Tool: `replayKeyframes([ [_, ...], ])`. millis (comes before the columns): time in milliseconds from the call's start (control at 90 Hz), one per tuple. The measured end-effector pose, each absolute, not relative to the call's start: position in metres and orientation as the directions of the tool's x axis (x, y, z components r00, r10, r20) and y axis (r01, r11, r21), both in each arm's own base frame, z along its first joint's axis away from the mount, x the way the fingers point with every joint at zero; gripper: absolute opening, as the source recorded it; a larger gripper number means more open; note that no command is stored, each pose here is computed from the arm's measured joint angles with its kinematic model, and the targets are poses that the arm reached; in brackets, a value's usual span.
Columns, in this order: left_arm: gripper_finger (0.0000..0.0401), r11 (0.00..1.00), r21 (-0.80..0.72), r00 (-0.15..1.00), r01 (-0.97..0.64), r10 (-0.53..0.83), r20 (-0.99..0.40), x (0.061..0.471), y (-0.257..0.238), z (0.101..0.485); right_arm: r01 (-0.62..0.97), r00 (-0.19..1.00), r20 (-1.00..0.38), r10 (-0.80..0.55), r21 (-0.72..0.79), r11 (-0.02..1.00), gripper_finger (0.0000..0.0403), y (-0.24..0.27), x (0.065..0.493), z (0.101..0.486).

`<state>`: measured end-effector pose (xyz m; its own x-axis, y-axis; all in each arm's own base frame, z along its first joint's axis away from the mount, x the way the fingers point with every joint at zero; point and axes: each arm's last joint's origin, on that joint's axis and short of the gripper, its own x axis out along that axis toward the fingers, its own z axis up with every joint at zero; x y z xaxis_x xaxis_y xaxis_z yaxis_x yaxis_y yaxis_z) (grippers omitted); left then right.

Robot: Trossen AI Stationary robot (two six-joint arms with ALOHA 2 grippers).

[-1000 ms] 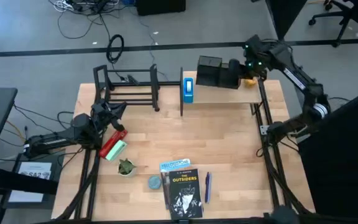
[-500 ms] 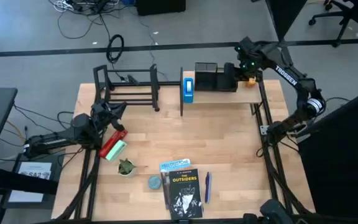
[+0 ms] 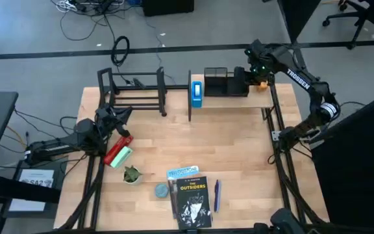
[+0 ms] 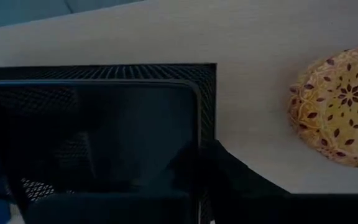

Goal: Stock shelves
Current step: Put the black pen organizer on the shelf, then put the green scented candle under the shelf

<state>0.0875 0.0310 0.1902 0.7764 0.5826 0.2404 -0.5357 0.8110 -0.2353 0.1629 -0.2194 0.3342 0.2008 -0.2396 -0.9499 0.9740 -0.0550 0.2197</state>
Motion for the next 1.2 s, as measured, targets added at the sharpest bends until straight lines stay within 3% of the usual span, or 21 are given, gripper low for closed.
replayKeyframes([
  [322,0.0,0.811,-0.235,0.776,-0.536,0.583,0.241,0.087,0.031,0.19,0.983,0.16,-0.948,-0.276,0.178,-0.042,0.007,-0.218,0.166,0.334],
  [511,0.0,0.811,-0.236,0.776,-0.536,0.583,0.241,0.087,0.031,0.19,0.978,0.208,-0.911,-0.356,0.197,0.068,0.0113,-0.214,0.163,0.347],
  [678,0.0,0.811,-0.235,0.776,-0.536,0.583,0.241,0.087,0.031,0.19,0.961,0.276,-0.833,-0.48,0.234,0.146,0.0124,-0.197,0.151,0.374],
  [811,0.0,0.811,-0.235,0.776,-0.536,0.583,0.24,0.087,0.031,0.19,0.945,0.305,-0.761,-0.572,0.169,0.278,0.0121,-0.164,0.147,0.396],
  [956,0.0,0.811,-0.235,0.776,-0.536,0.583,0.24,0.087,0.031,0.19,0.875,0.414,-0.692,-0.591,0.123,0.468,0.0111,-0.114,0.161,0.411],
  [1200,0.0,0.811,-0.235,0.776,-0.536,0.583,0.24,0.087,0.031,0.19,0.657,0.594,-0.679,-0.432,0.098,0.748,0.0101,-0.04,0.202,0.403],
])
